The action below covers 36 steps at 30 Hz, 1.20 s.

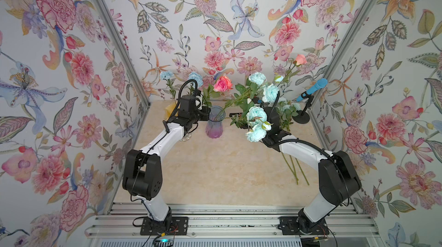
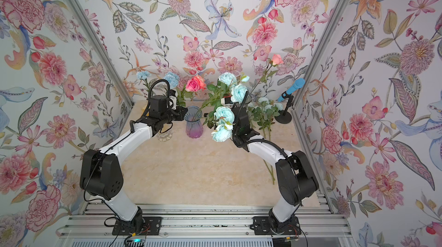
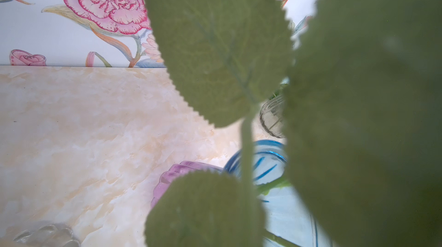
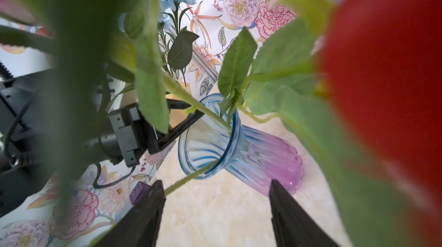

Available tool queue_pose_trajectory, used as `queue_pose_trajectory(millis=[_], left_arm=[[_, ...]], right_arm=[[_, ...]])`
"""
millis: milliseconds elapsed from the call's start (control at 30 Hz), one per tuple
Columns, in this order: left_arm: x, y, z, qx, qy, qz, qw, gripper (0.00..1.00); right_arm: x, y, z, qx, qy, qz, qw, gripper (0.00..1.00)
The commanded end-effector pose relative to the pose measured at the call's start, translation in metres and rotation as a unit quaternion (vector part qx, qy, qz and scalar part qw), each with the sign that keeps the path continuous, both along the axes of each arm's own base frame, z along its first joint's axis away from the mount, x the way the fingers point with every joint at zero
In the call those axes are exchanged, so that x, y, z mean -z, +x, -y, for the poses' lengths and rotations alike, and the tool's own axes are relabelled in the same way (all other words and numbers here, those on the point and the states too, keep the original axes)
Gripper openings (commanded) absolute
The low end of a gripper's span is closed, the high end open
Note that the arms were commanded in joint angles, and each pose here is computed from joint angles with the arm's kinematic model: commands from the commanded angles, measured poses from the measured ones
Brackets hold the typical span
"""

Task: Pick out blue flowers from the vase
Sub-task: Pick up the vase from the center of the board.

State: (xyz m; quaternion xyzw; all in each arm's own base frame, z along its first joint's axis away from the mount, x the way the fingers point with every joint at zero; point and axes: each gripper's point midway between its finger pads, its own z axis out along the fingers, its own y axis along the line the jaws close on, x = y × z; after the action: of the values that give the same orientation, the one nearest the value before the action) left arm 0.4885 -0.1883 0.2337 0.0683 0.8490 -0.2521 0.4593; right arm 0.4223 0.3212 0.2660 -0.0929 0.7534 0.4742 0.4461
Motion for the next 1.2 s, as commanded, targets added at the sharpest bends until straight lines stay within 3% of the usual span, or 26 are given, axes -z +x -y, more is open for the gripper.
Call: queue_pose_trajectory(millis=[0,300,733,833,967,1167], left_arm=[[0.042,-0.003,0.001,0.014,0.01,-0.046,0.999,0.0],[0.043,-0.001,0.01,0.029,-0.011,-0.045,0.998,0.0],[0.039,-0.002,0.009,0.031,-0.01,-0.041,0.999,0.04],[0.039,-0.002,0.008,0.03,-0.011,-0.04,0.999,0.15],[0.038,-0.003,0.008,0.03,-0.012,-0.035,0.999,0.42],[0.017,-0.008,0.005,0.022,-0.032,0.014,0.999,0.63]], right_arm=[[0.007,0.01,-0.022,-0.013,0.014,-0.041,0.999,0.68],[0.023,0.041,-0.056,-0.006,-0.06,-0.065,0.996,0.58],[0.052,0.071,-0.063,0.017,-0.125,-0.105,0.986,0.37],[0.059,0.072,-0.063,0.018,-0.133,-0.114,0.984,0.32],[0.06,0.075,-0.056,0.02,-0.131,-0.121,0.984,0.18],[0.05,0.079,-0.031,0.023,-0.112,-0.134,0.984,0.0]])
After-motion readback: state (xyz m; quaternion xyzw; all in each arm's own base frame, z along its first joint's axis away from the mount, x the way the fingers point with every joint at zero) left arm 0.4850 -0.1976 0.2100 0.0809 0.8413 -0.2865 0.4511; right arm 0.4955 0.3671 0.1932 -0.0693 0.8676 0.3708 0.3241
